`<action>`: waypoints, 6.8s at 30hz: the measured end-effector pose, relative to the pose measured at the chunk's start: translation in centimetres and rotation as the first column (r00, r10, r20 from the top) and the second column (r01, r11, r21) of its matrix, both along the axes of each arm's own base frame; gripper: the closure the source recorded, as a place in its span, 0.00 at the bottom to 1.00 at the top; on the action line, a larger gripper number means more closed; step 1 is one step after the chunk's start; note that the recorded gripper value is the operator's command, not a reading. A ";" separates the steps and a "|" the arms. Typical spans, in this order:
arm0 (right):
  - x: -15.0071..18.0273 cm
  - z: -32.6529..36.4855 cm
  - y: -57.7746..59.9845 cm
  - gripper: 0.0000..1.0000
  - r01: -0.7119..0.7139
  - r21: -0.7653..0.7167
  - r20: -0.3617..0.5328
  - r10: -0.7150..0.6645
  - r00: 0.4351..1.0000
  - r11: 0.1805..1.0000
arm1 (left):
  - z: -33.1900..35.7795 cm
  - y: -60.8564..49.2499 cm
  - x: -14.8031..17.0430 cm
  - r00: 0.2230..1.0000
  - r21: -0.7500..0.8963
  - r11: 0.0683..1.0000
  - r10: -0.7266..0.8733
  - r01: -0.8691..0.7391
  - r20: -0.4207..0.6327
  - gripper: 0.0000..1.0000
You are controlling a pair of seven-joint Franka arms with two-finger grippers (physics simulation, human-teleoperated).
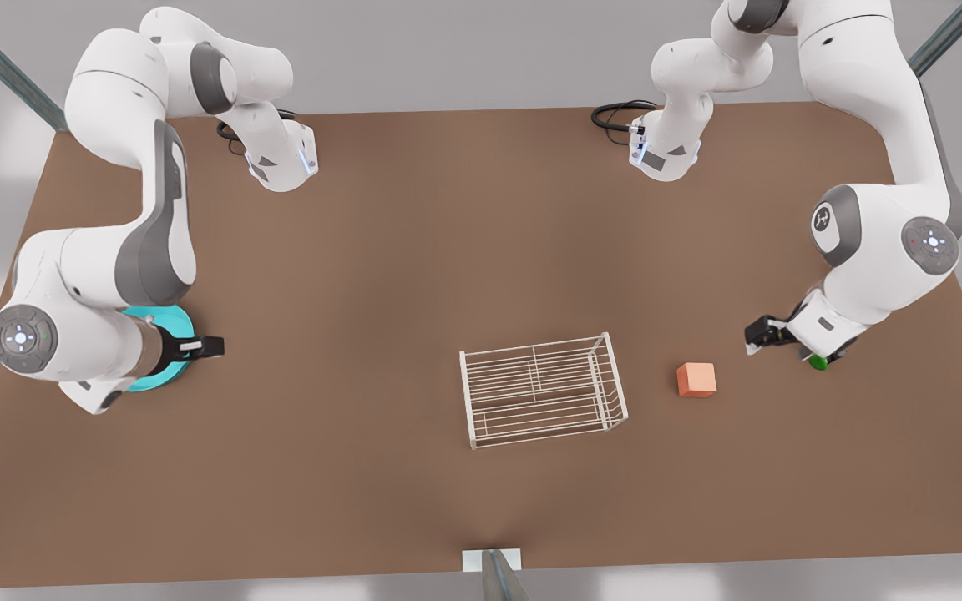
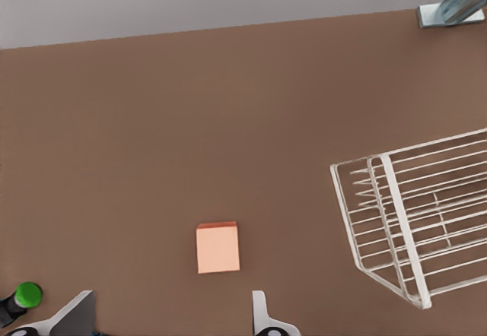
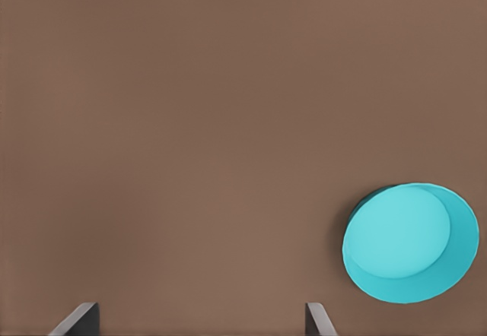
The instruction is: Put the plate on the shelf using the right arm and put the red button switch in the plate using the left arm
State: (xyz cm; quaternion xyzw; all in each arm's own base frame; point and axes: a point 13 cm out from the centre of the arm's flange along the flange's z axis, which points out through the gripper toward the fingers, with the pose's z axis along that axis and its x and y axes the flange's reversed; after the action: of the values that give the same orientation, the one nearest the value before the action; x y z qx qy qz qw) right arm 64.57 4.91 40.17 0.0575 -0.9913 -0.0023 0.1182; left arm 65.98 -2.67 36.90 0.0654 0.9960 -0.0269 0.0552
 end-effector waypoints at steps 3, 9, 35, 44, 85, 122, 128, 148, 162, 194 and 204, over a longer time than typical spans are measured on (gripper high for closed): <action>-0.2 -0.5 -0.3 0.00 -0.010 -0.008 -0.012 0.010 1.000 1.000 | 0.2 0.1 0.5 1.000 0.002 1.000 -0.011 0.011 0.022 0.00; -1.6 -9.9 -13.1 0.00 0.149 -0.005 -0.129 -0.148 0.980 0.989 | -1.3 5.4 -1.6 0.998 0.014 0.999 0.036 -0.036 -0.049 0.00; -12.5 -33.8 -38.3 0.00 0.069 0.148 0.021 -0.073 0.997 0.987 | -11.8 7.5 -10.4 0.877 0.125 0.896 0.442 -0.425 -0.186 0.00; -12.7 -35.3 -37.9 0.19 0.008 0.240 0.087 -0.030 0.996 0.971 | -18.9 12.6 -11.7 0.741 0.057 0.764 0.639 -0.643 -0.208 0.00; -5.4 -15.1 -15.0 0.92 -0.411 0.296 0.159 0.379 0.911 0.862 | -31.6 20.8 -15.8 0.662 0.060 0.675 0.734 -0.735 -0.151 0.00; -2.7 -12.1 42.3 0.91 0.144 0.279 0.169 -0.197 0.966 0.949 | -34.0 20.2 -16.1 0.666 0.062 0.676 0.735 -0.735 -0.128 0.47; -2.1 -14.5 47.8 0.91 0.306 0.325 0.198 -0.381 0.903 0.895 | -32.4 20.4 -15.6 0.664 0.051 0.671 0.740 -0.740 -0.113 0.50; 3.0 4.3 12.2 0.00 0.714 0.210 0.120 -0.742 0.660 0.668 | -9.0 6.8 -6.4 0.801 -0.028 0.804 0.589 -0.595 -0.106 0.49; -2.0 3.1 -3.6 0.00 0.456 -0.079 0.078 -0.450 0.890 0.887 | -4.2 -16.8 -6.9 0.775 0.030 0.807 0.576 -0.590 -0.261 0.49; -3.1 2.6 -3.5 0.00 0.124 -0.022 0.007 -0.124 0.992 0.992 | -9.5 -36.3 0.0 0.384 -0.056 0.383 0.888 -0.922 -0.252 0.00; -3.0 2.4 -3.1 0.00 0.089 -0.014 0.002 -0.089 0.996 0.996 | -3.9 -11.3 4.5 0.282 0.044 0.285 0.957 -0.957 -0.074 0.00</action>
State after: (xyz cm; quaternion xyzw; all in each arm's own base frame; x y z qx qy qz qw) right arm 61.56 1.78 42.53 0.0125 -0.9930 -0.0004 0.1176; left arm 70.44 -14.01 33.00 -0.5445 0.8386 0.0041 0.0181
